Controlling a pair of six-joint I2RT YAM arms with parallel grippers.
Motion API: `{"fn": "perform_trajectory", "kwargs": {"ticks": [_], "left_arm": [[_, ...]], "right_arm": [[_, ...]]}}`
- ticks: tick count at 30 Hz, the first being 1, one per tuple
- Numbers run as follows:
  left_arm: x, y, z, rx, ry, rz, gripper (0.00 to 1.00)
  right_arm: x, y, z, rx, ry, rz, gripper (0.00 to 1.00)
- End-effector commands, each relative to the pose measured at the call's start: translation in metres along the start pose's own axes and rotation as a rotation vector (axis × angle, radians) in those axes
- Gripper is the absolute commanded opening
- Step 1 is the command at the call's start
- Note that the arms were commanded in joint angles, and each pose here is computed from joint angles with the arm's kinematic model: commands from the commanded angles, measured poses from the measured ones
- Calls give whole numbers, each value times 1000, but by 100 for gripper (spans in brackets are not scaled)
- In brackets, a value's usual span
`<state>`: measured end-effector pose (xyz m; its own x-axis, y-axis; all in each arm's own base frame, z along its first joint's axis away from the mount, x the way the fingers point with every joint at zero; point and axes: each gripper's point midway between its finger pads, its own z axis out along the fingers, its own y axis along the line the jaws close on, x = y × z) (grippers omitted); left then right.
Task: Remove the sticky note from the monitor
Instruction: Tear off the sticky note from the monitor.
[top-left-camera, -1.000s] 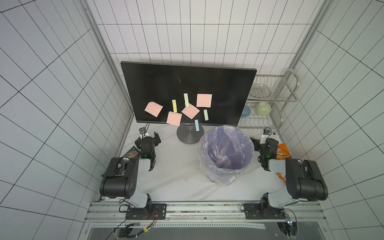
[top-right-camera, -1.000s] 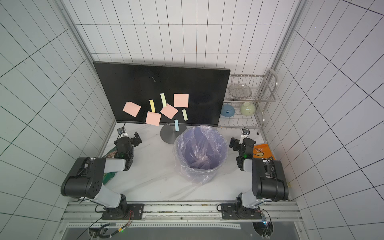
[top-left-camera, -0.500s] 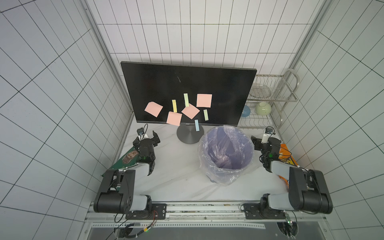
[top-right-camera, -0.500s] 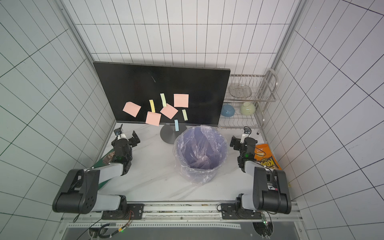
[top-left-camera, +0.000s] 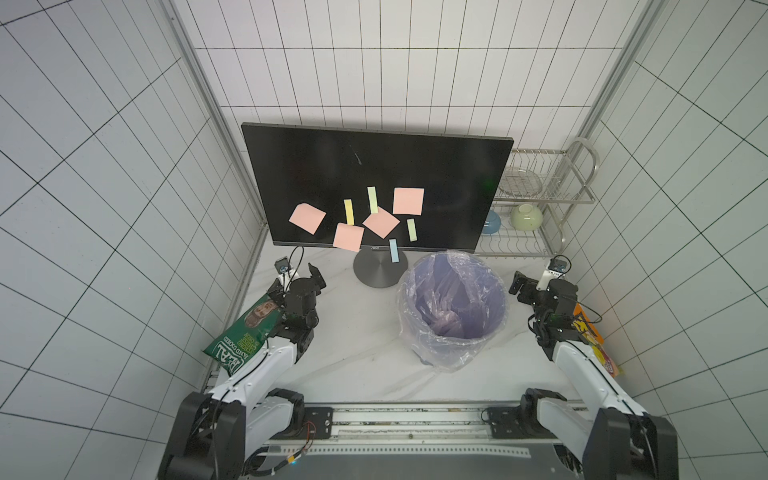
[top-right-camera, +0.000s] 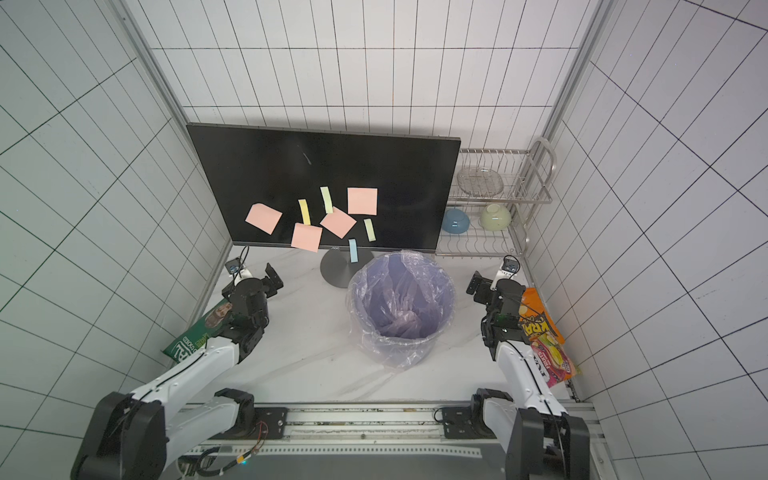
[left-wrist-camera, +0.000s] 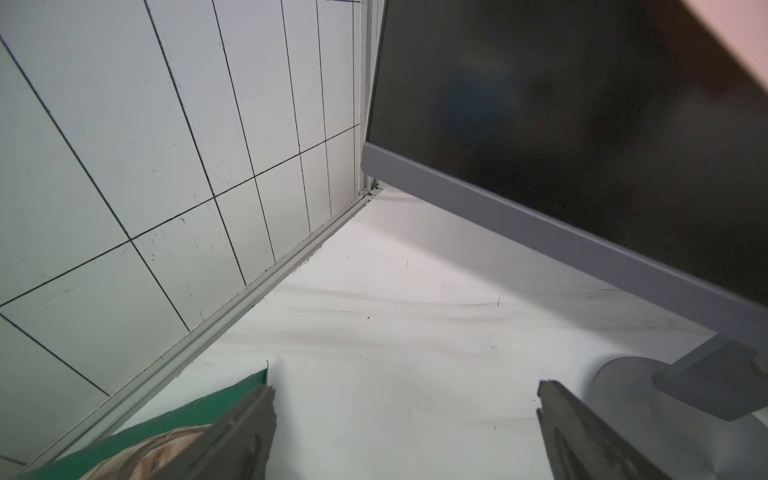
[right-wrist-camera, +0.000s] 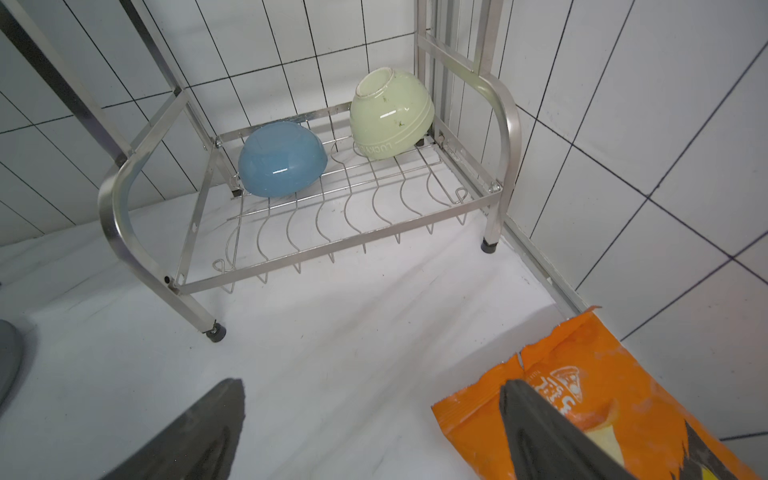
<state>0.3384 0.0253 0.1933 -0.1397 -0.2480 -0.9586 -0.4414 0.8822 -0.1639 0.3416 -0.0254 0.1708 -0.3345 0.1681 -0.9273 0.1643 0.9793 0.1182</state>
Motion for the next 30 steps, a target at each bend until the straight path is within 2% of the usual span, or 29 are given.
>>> {"fn": "perform_trajectory", "kwargs": {"ticks": [1, 5, 10, 18, 25, 30], "left_arm": [[-7, 7, -18, -15, 30, -54, 99], [-29, -12, -38, 138, 36, -136, 98], [-66, -50, -60, 340, 79, -209, 99], [-98, -142, -96, 766, 271, -280, 99], [-115, -209, -123, 957, 322, -313, 98], [-122, -243, -129, 1013, 329, -385, 98]], "right_arm": [[-15, 4, -14, -9, 25, 10, 99], [-35, 18, -29, -81, 18, 33, 99], [-68, 52, -50, -242, 7, 29, 99], [-98, 115, -92, -487, 50, -73, 99], [-109, 161, -109, -641, 85, -64, 99], [-115, 183, -117, -702, 70, -37, 99]]}}
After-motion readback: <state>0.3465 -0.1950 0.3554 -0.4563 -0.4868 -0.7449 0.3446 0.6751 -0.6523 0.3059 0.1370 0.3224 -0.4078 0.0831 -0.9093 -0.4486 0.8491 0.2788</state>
